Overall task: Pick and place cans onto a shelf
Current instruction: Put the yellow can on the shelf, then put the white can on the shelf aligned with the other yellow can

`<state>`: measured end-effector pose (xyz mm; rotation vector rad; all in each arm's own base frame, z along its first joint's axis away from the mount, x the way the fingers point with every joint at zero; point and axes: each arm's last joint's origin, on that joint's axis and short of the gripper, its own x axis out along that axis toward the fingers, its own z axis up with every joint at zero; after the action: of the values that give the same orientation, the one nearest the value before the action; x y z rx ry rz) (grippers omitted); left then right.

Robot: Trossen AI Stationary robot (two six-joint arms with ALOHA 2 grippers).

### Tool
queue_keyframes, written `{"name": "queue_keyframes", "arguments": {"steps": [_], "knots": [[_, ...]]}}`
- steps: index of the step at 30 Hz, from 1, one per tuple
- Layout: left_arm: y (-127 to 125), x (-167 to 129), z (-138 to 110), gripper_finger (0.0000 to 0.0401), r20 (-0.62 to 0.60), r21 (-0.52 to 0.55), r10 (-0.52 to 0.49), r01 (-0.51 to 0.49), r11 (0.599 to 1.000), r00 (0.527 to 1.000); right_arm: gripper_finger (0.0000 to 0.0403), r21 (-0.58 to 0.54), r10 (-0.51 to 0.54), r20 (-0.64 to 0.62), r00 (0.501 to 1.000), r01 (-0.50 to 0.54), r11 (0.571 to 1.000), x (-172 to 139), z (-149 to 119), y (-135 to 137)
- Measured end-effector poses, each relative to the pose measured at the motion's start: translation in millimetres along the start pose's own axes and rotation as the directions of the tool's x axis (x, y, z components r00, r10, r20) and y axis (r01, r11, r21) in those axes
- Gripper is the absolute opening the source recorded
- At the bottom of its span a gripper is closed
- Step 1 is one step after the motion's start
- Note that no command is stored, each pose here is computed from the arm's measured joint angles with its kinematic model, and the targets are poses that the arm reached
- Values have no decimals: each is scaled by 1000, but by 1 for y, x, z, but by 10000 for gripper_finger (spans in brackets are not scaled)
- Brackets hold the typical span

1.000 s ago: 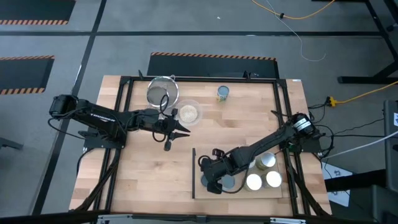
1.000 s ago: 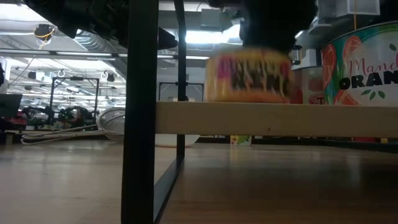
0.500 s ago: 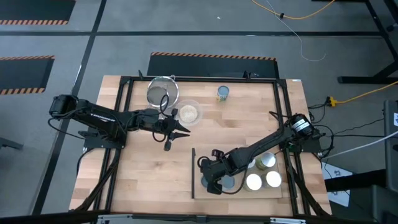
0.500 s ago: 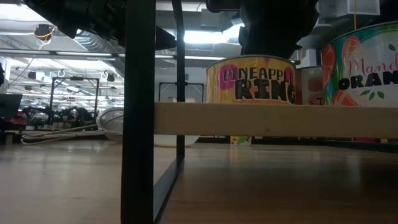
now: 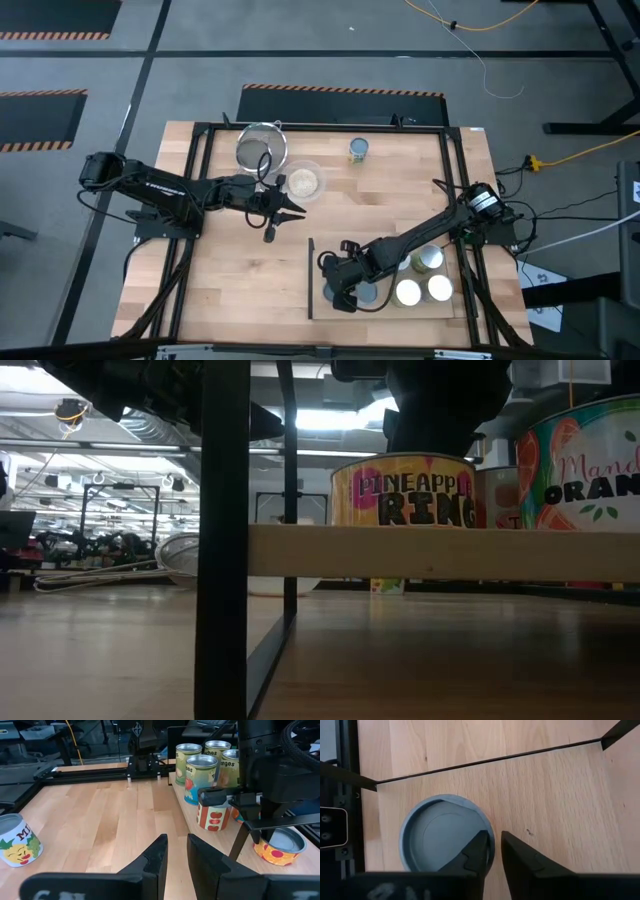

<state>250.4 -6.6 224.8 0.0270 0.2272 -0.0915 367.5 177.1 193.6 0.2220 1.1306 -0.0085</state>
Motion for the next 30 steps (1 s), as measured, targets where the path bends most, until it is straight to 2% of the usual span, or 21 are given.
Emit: {"name": "queue_keyframes", "arguments": {"steps": [5, 19, 30], "knots": [[0, 0, 0, 66, 0, 0, 0, 0, 1000, 1000, 74, 1, 4, -4, 1000, -4, 1000, 0, 0, 0], [0, 0, 0, 66, 0, 0, 0, 0, 1000, 1000, 76, 2, 5, -7, 1000, -5, 1000, -1, 0, 0], [-2, -2, 4, 66, 23, 0, -9, 9, 1000, 1000, 76, -104, -6, -28, 1000, 3, 995, -33, 20, 9]]}}
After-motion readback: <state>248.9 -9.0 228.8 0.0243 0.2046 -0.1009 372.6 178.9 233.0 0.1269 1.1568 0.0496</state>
